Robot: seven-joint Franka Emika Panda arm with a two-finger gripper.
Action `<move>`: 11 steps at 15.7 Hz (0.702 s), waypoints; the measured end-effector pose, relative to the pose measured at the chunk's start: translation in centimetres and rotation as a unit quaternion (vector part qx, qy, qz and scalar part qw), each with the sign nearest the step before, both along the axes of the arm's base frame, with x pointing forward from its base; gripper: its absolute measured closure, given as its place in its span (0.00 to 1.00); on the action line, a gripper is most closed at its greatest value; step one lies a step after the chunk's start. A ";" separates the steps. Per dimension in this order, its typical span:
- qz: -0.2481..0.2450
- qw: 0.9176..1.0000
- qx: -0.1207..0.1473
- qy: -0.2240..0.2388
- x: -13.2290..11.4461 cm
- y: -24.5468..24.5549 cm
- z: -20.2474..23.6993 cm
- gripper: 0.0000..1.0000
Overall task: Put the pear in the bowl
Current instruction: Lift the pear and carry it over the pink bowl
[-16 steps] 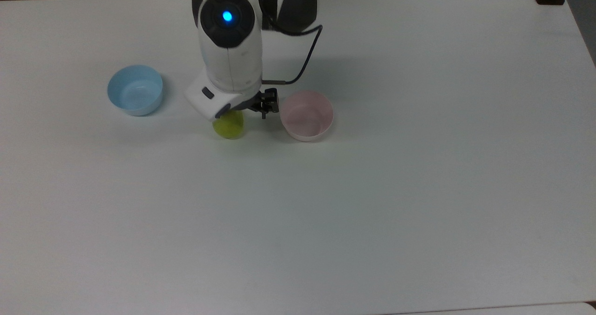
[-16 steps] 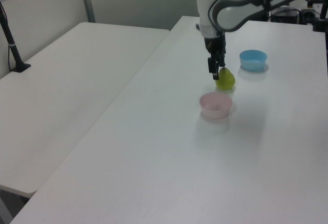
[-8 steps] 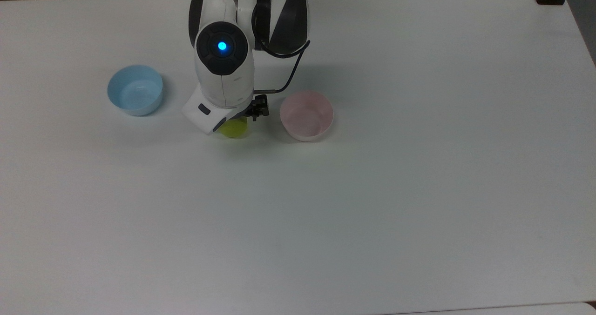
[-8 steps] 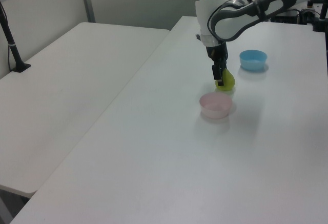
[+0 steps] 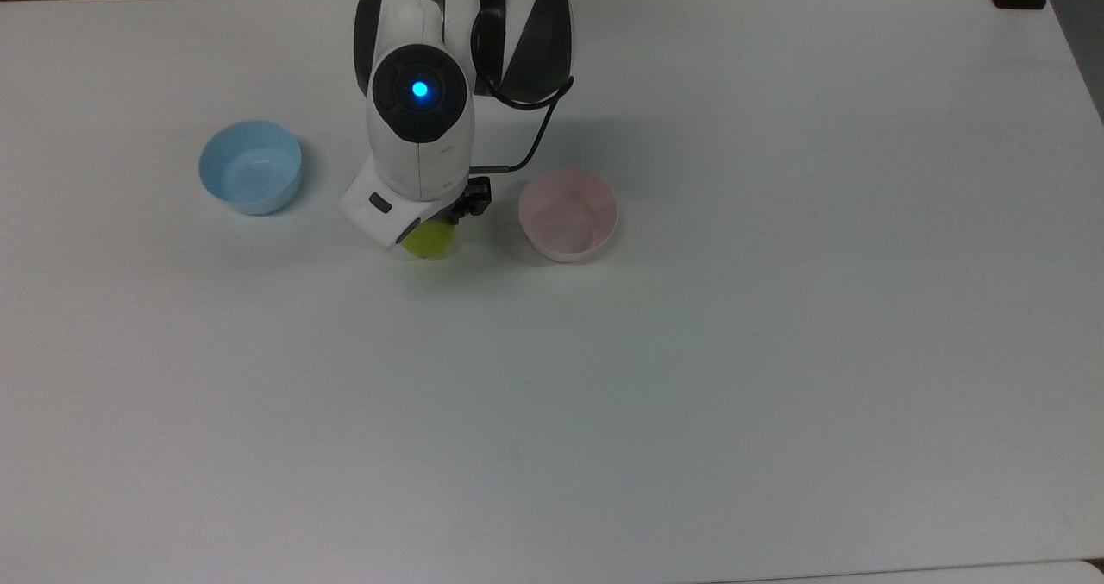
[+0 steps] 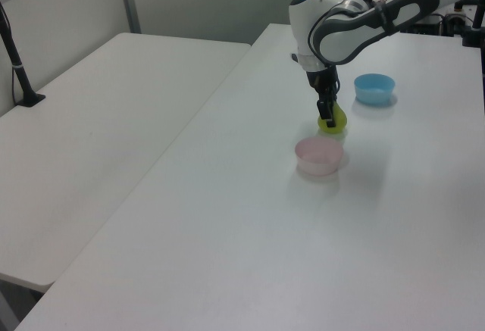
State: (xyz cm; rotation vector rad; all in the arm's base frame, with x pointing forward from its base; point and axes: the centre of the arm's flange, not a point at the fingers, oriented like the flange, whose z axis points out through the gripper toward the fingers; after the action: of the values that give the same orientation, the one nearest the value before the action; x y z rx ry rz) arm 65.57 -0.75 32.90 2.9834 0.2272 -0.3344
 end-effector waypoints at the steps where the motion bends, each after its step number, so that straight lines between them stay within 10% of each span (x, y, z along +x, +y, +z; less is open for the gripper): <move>1: -0.002 1.000 -0.001 -0.002 0.1 -0.3 0.2 0.33; 11: -0.032 0.996 0.030 -0.082 -0.5 -1.5 13.3 0.33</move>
State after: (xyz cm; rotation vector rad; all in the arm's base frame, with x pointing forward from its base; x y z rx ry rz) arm 65.04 -2.21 46.15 3.0618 0.1269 -0.0884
